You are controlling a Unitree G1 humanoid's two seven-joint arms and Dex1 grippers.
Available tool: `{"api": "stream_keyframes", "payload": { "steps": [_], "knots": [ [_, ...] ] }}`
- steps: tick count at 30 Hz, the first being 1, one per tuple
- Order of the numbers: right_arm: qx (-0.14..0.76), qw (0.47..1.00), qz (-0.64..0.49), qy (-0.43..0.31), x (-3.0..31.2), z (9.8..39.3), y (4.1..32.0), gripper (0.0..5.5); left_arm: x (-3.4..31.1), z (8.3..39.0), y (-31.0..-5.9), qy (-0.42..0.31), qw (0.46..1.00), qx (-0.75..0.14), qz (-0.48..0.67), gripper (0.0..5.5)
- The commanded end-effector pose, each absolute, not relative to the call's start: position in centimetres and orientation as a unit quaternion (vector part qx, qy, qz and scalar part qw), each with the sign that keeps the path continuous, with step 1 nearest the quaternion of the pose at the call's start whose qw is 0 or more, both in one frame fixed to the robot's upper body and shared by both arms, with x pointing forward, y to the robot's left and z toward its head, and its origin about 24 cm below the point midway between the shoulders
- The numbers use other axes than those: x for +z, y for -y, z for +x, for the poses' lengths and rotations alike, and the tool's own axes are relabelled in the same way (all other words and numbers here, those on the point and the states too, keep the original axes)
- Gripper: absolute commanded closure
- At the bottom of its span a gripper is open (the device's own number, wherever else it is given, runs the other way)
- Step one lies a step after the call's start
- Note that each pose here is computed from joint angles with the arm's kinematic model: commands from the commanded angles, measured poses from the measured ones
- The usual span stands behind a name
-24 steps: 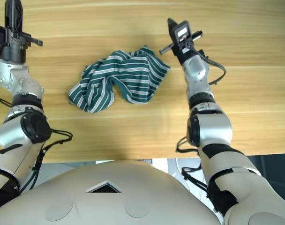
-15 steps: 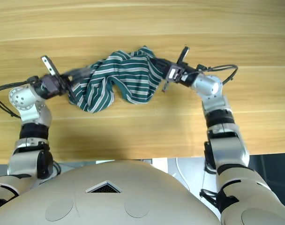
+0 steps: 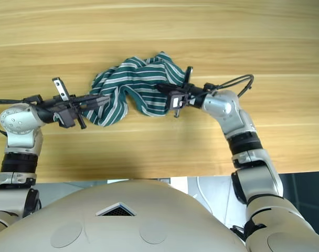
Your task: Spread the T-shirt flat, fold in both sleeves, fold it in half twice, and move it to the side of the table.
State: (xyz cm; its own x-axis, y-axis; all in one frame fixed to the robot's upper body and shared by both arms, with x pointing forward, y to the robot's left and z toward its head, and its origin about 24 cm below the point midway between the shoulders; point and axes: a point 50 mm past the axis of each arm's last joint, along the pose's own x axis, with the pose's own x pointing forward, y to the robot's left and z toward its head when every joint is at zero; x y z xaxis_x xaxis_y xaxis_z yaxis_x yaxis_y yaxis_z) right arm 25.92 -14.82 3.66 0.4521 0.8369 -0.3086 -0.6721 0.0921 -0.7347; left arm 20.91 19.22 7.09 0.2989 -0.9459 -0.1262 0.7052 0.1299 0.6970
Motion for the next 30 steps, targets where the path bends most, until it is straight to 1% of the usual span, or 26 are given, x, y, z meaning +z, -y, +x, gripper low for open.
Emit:
{"api": "stream_keyframes", "payload": {
  "steps": [1, 5, 8, 13, 17, 21, 24, 27, 30],
  "knots": [
    [0.485, 0.736, -0.465, 0.086, 4.0, 26.7, 15.5, 5.49, 7.2, 21.2, -19.6, 0.159, 0.720, -0.560, 0.378, 5.50],
    [0.452, 0.737, -0.499, 0.062, 3.8, 27.8, 16.4, 5.49, 6.7, 21.5, -20.3, 0.136, 0.715, -0.549, 0.411, 5.50],
    [0.443, 0.737, -0.506, 0.062, 3.9, 27.9, 16.6, 5.49, 6.6, 21.4, -20.6, 0.126, 0.710, -0.550, 0.421, 5.50],
    [0.443, 0.744, -0.492, 0.089, 4.7, 27.4, 16.4, 5.49, 7.0, 21.6, -20.9, 0.135, 0.716, -0.540, 0.422, 5.50],
    [0.439, 0.754, -0.477, 0.109, 5.7, 27.1, 16.6, 5.49, 6.7, 21.8, -20.7, 0.132, 0.717, -0.541, 0.419, 5.50],
    [0.428, 0.761, -0.472, 0.116, 6.4, 27.1, 17.1, 5.49, 6.8, 21.7, -20.4, 0.145, 0.723, -0.545, 0.399, 5.50],
    [0.424, 0.763, -0.473, 0.119, 6.6, 27.1, 17.2, 5.49, 6.6, 22.0, -20.4, 0.140, 0.722, -0.543, 0.406, 5.50],
    [0.424, 0.765, -0.468, 0.128, 6.8, 26.8, 16.9, 5.49, 6.5, 22.0, -20.2, 0.141, 0.720, -0.543, 0.408, 5.50],
    [0.419, 0.763, -0.476, 0.121, 6.5, 26.9, 16.8, 5.49, 6.3, 22.1, -20.2, 0.140, 0.719, -0.542, 0.412, 5.50]
  ]
}}
